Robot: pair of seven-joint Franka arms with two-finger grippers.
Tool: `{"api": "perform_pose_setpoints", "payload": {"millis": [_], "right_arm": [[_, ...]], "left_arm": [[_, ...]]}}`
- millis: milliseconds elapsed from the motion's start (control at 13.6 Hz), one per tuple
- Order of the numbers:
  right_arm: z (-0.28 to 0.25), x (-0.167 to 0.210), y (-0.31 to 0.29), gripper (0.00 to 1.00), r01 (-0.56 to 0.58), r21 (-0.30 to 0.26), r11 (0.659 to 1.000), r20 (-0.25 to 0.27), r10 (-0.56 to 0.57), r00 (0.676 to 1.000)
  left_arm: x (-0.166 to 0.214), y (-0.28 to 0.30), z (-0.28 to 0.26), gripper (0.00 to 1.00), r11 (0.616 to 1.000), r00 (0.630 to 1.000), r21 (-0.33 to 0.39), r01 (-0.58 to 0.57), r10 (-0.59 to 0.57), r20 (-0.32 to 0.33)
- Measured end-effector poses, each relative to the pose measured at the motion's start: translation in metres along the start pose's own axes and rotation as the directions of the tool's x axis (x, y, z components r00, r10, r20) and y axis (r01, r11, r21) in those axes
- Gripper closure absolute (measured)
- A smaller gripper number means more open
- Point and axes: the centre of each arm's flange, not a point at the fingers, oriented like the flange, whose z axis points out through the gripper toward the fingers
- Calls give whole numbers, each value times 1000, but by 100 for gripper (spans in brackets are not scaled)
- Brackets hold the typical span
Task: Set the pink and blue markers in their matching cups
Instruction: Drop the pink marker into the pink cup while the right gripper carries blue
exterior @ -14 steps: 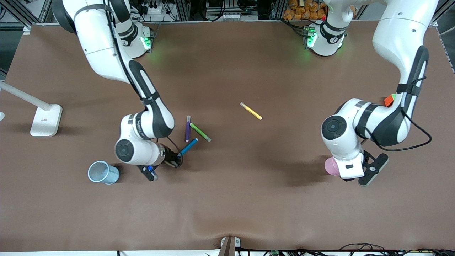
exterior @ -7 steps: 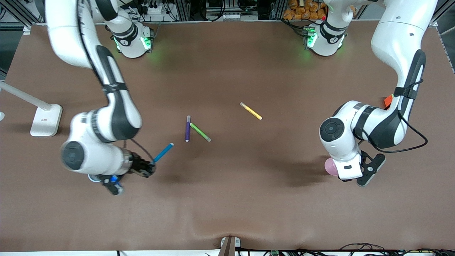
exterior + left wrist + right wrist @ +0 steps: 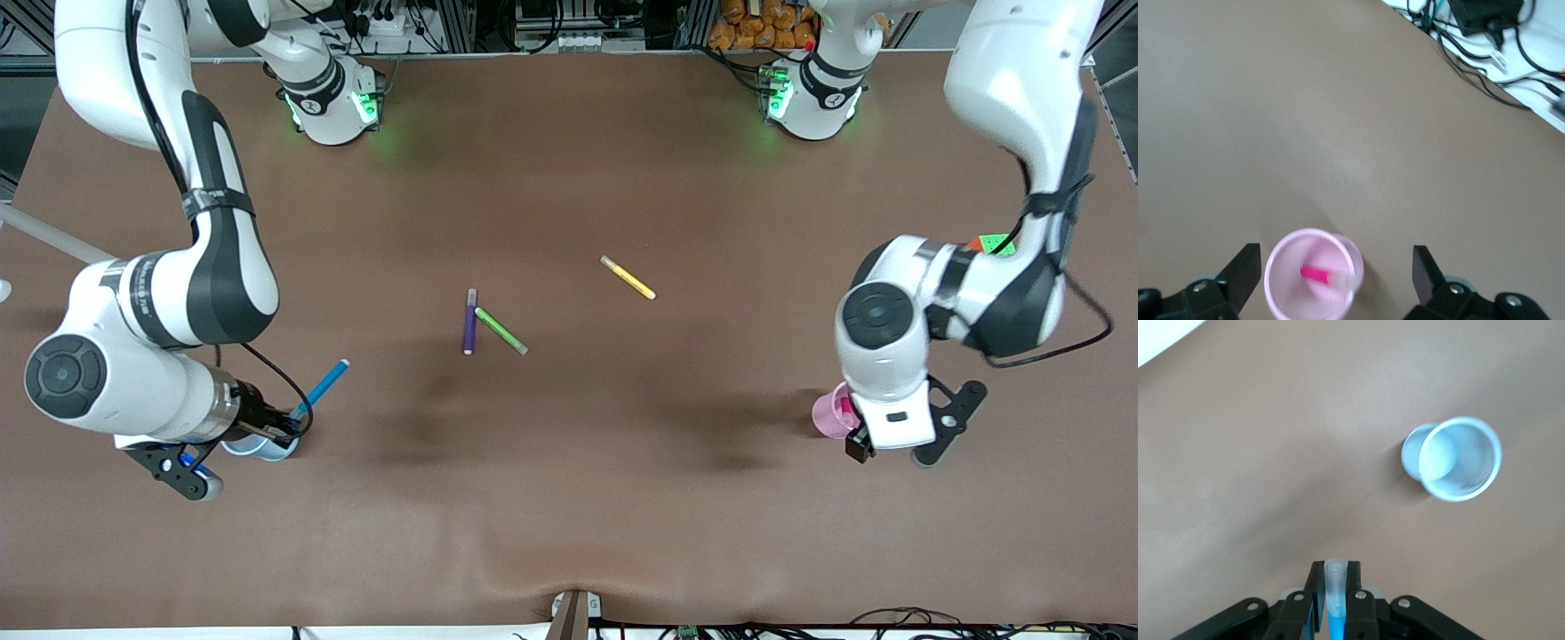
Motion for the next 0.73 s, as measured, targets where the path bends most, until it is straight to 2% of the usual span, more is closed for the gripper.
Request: {"api": "perform_pose_setpoints", "payload": {"millis": [147, 440, 734], "right_arm": [[-15, 0, 7, 84, 42, -29, 999, -28, -43, 999], [-49, 5, 26, 84, 120, -155, 981, -131, -141, 981], [-64, 5, 37, 84, 194, -274, 942, -152, -242, 958]], "left_arm": [[18, -11, -30, 0, 999, 998, -32, -34, 36, 47], [54, -42, -77, 0, 983, 980, -144, -115, 135, 144], [61, -66, -117, 0, 953, 942, -197, -231, 269, 199]]}}
